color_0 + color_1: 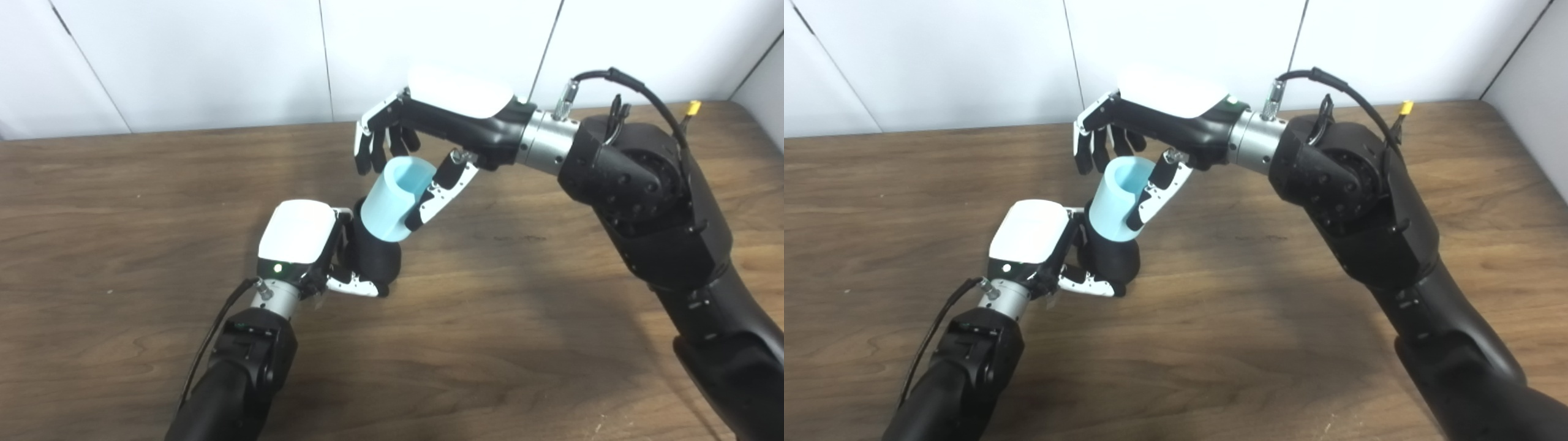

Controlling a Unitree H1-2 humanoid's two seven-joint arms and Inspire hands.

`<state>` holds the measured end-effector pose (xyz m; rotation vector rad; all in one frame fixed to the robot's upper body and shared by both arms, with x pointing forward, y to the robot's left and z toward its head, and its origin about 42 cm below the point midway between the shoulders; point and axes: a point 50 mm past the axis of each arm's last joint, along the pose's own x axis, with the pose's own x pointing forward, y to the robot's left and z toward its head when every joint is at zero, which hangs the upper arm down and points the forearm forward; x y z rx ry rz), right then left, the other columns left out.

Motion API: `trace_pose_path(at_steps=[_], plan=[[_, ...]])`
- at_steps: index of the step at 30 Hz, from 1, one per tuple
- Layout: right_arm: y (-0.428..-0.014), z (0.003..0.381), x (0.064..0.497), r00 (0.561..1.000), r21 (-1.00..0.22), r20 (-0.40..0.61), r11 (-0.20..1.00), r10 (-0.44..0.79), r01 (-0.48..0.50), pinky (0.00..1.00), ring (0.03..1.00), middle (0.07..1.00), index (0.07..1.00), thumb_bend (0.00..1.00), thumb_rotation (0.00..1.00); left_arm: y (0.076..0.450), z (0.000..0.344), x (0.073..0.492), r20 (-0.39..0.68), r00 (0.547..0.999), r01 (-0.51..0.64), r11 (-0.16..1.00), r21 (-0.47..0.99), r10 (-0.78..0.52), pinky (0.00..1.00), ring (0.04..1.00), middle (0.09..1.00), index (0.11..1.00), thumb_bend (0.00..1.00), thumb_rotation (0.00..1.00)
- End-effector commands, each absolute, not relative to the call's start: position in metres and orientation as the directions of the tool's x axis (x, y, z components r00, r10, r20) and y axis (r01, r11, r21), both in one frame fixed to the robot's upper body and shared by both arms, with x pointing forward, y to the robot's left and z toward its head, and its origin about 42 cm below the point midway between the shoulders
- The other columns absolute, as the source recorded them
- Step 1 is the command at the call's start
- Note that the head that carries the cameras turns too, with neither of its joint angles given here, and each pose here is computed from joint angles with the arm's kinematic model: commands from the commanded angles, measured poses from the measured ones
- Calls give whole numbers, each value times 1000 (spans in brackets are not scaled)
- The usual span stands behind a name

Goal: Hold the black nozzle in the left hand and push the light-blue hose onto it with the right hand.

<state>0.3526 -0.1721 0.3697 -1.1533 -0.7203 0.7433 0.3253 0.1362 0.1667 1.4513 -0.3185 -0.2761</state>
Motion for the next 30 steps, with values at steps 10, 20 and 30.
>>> trace_pose_path(at_steps=[10, 20, 30], plan=[[-171, 388, 353, 538, -966, 193, 254, 820, -41, 319, 397, 526, 496, 495, 0, 127, 171, 322, 51, 915, -13, 96, 995, -400, 478, 540, 509, 474, 523, 0], [-166, 387, 356, 536, -975, 197, 220, 821, 22, 304, 379, 473, 547, 491, 0, 125, 170, 321, 49, 912, -11, 97, 995, -406, 482, 545, 514, 471, 523, 0], [-159, 379, 363, 524, -979, 185, 202, 831, 25, 250, 350, 447, 531, 511, 0, 125, 172, 319, 48, 912, -10, 95, 995, -408, 466, 537, 509, 474, 523, 0]])
